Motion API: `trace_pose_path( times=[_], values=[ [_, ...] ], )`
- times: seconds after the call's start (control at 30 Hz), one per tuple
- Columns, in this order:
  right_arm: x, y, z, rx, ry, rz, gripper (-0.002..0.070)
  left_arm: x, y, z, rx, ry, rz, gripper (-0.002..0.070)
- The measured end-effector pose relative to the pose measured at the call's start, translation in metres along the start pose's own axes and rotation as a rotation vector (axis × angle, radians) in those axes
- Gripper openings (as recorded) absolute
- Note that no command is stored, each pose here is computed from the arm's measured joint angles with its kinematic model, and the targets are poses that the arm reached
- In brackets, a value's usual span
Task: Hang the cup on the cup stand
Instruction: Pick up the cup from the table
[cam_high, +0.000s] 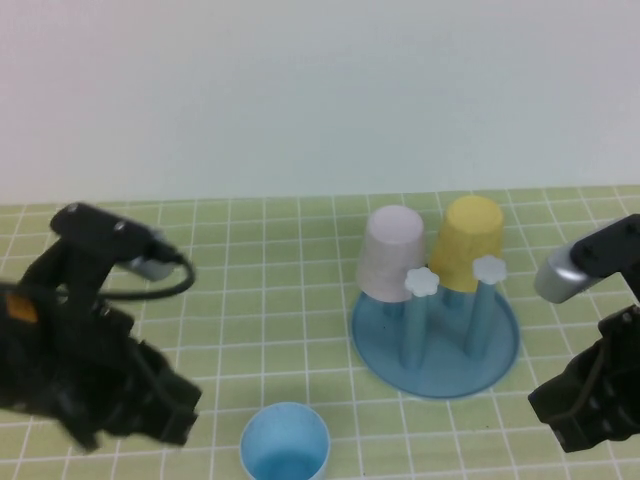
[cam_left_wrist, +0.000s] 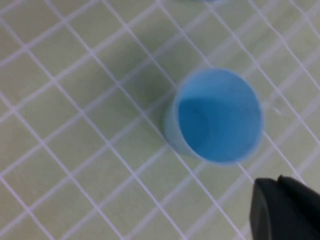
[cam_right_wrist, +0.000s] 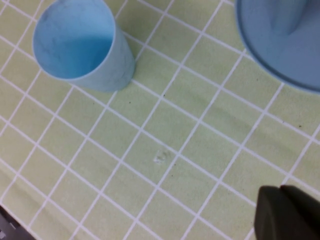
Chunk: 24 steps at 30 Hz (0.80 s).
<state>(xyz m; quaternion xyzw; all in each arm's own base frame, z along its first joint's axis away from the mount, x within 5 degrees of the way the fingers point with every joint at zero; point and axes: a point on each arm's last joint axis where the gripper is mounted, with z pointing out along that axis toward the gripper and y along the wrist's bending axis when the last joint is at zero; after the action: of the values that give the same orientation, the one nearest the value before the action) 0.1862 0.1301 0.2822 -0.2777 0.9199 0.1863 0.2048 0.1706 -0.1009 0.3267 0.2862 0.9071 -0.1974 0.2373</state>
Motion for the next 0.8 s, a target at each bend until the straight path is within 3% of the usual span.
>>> trace_pose_path(
  times=[0.07,0.23,0.33,0.53,0.63,0.8],
  values=[
    [0.000,0.000,0.000,-0.001,0.004,-0.002,-0.0001,-0.009,-0.002,0.005,-0.035,-0.018,-0.003,-0.0002],
    [0.004,0.001,0.000,-0.011,0.041,-0.004,-0.0001,-0.022,-0.010,0.021,-0.020,0.021,0.042,0.0008],
    [0.004,0.001,0.000,-0.012,0.048,-0.005,-0.0001,-0.027,-0.006,0.041,-0.034,0.111,0.063,0.0077],
    [0.004,0.001,0.000,-0.013,0.048,-0.021,-0.0001,-0.042,0.003,0.069,-0.047,0.210,0.025,0.0309],
    [0.004,0.001,0.000,-0.013,0.048,-0.022,-0.0001,-0.051,0.006,0.080,-0.052,0.228,0.026,0.0336],
    [0.006,0.002,0.000,-0.018,0.064,-0.029,-0.0001,-0.056,0.013,0.097,-0.053,0.299,0.138,0.0346]
  ],
)
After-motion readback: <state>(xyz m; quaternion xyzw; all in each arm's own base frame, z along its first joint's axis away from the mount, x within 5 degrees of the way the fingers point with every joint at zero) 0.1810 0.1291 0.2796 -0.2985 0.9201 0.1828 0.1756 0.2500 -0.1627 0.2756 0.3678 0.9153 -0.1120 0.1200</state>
